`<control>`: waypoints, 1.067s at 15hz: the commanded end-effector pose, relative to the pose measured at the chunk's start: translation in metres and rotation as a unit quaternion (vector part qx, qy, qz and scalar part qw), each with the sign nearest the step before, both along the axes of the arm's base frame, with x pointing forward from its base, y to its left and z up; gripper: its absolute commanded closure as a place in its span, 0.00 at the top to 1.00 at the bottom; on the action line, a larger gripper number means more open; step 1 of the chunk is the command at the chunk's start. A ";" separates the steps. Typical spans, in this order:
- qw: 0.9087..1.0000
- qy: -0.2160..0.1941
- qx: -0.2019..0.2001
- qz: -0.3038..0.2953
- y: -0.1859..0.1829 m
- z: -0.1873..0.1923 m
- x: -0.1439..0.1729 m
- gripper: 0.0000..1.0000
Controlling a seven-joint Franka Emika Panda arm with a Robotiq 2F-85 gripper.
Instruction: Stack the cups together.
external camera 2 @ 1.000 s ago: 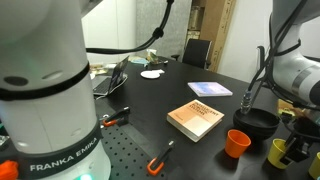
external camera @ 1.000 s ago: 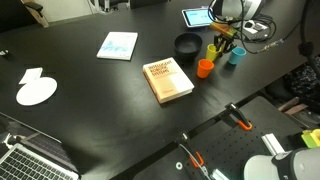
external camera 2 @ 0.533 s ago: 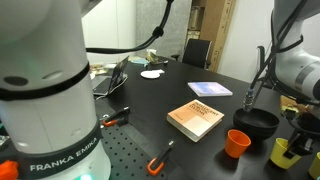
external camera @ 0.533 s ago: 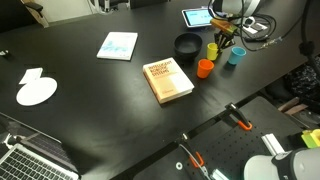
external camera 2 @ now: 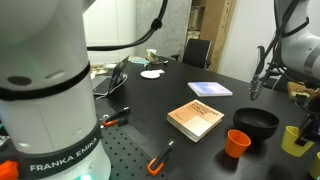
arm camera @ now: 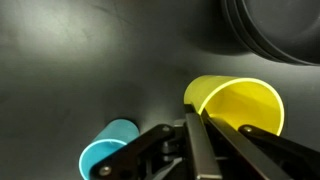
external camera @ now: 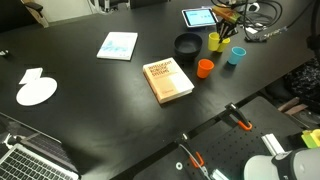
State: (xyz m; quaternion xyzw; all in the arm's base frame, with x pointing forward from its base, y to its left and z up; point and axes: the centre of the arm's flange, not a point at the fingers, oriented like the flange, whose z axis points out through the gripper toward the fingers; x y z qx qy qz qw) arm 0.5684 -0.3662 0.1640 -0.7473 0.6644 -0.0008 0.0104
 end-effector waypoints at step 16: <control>0.990 -0.037 0.043 0.125 0.089 0.114 -0.107 0.05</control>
